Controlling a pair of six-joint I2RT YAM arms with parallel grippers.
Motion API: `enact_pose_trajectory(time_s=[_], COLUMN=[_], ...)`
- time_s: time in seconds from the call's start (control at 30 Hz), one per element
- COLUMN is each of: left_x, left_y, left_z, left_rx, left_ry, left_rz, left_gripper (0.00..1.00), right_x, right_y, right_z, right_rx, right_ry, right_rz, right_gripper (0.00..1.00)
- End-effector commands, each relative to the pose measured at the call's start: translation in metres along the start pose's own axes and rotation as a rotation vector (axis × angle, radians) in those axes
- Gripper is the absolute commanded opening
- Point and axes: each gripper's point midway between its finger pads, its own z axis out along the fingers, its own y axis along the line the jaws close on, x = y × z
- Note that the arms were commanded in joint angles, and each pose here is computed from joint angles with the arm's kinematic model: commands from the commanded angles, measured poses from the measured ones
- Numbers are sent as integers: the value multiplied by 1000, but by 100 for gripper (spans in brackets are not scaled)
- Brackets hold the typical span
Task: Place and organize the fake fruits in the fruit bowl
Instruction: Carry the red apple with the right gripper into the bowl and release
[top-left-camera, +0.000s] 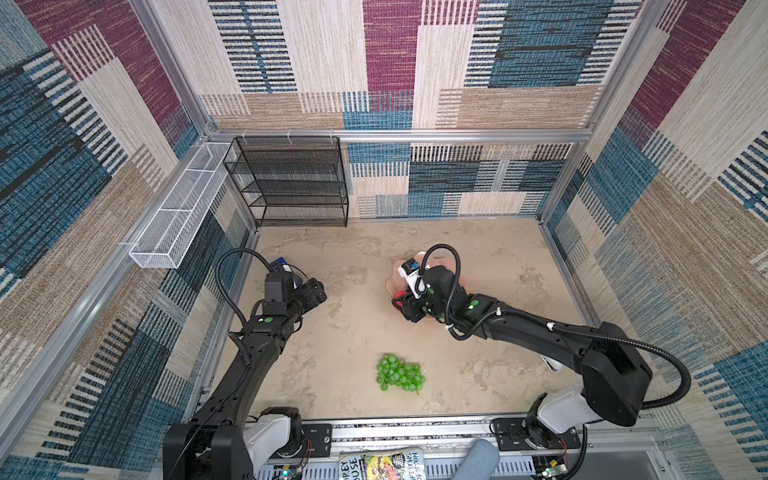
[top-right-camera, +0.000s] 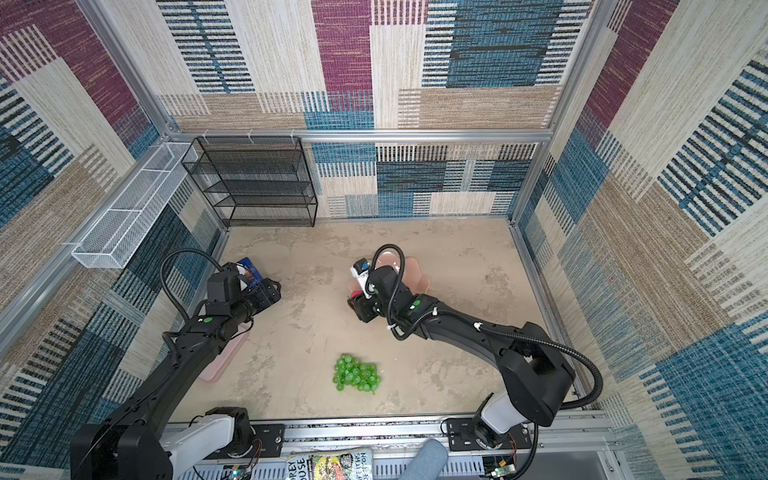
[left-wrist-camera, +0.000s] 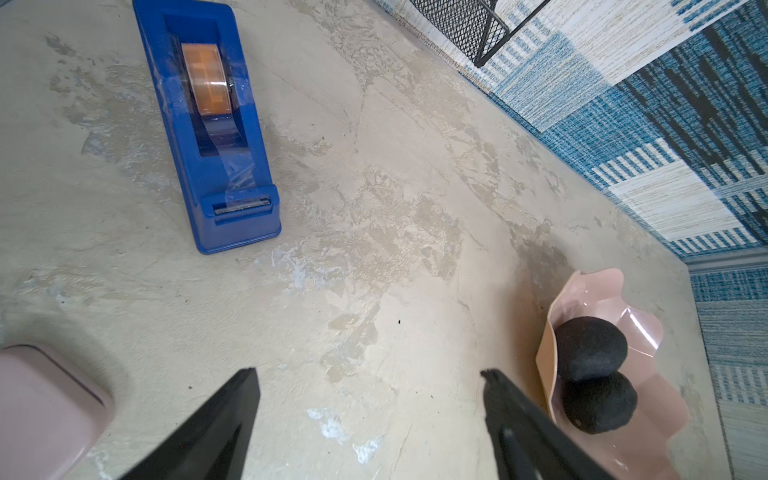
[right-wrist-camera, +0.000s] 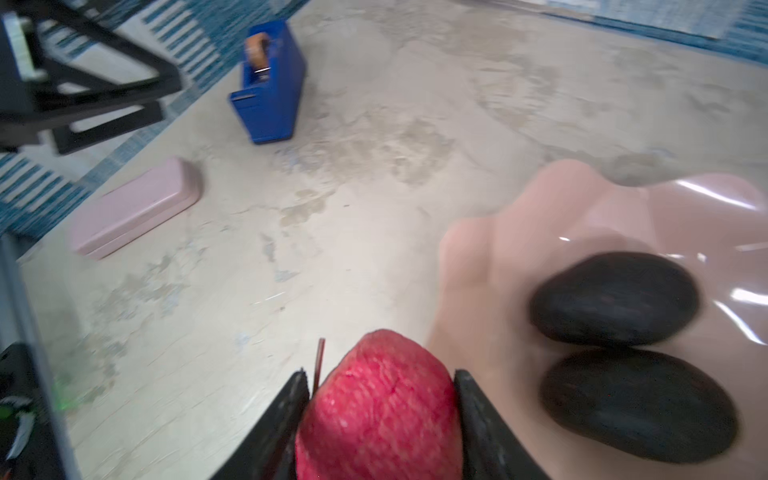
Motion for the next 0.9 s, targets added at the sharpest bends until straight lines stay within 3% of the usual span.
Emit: enact_pose_trajectory(time_s=[0.0,0.13,0.47,0.57,0.73,0.87], left_x=[-6,-6,-8,-8,-6,-6], left_y=[-8,-9,-10,-11,-11,-11], left_z=[-1,-1,-2,-2,1,0], left_rx=[41,45,49,51,54,59], left_ry=[-24,-23,-23,-23,-12,-14], left_rz=[7,9,14,13,13,14], left_gripper=[88,88,88,88,88,88], right_x=[-3,0,31,35,34,22], right_y=[-27,-51,-60,-61,-64,-65], right_z=[-2,6,39,41,35,21], right_rx=[42,71,69,74,94,116], right_ry=[-22,-19,66,76,67,32], right_rz=[36,68,83,82,74,64], right_gripper=[53,52,54,60,78,81])
